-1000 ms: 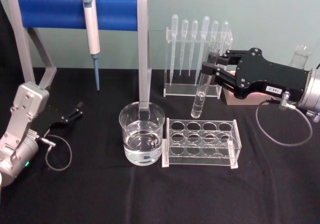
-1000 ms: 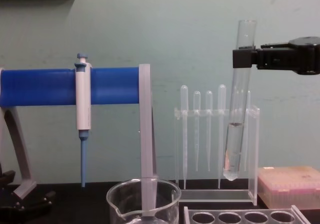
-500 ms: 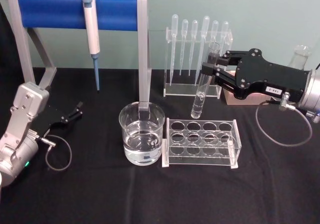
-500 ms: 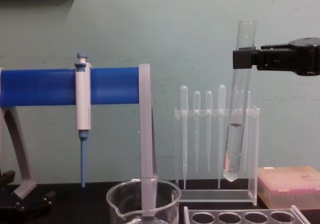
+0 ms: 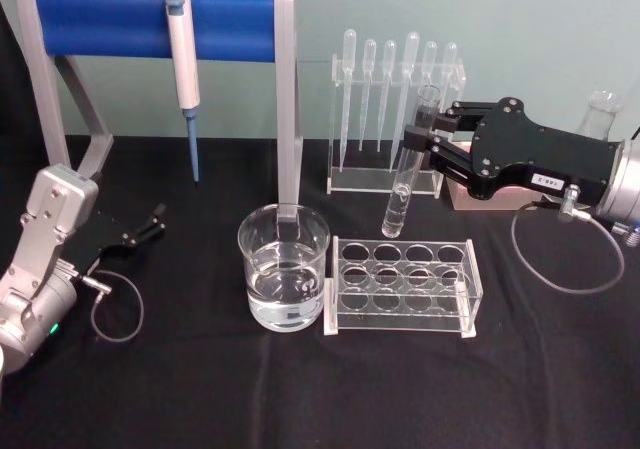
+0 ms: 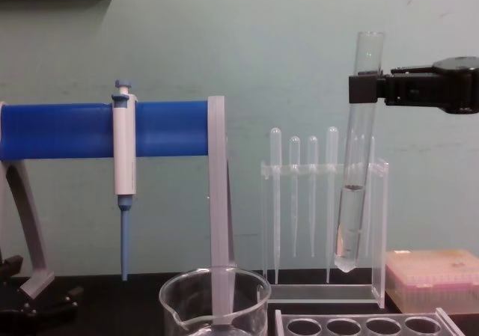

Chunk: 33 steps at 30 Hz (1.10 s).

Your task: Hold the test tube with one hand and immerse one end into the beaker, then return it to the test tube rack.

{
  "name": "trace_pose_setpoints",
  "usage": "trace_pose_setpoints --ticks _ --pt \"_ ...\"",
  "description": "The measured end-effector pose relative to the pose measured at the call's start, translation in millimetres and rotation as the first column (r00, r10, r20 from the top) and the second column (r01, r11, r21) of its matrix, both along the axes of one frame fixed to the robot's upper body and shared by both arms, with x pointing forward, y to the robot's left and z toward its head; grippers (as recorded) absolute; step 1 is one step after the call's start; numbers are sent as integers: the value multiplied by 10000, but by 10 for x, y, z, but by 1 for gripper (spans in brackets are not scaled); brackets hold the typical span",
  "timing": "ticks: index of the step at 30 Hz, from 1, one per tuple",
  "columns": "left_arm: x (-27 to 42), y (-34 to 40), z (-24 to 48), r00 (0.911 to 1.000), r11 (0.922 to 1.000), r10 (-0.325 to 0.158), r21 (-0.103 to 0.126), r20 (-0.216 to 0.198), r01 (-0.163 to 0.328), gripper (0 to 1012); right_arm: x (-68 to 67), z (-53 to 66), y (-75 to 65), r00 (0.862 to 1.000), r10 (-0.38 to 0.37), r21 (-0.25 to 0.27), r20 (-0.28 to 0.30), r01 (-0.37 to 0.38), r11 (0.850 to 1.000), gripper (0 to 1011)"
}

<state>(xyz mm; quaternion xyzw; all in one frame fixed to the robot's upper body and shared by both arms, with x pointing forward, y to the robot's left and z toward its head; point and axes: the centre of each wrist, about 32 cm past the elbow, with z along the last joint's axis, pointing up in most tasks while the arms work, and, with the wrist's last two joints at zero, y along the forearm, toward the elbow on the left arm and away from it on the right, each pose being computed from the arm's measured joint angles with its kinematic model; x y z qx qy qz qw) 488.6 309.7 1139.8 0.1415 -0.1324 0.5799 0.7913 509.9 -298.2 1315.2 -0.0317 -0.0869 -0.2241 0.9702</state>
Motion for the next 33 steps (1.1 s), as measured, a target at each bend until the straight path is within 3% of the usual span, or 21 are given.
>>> trace_pose_setpoints --ticks 33 --pt "0 0 0 10000 10000 0 0 1 0 1000 -1 -2 0 10000 -1 -5 -1 1 10000 242"
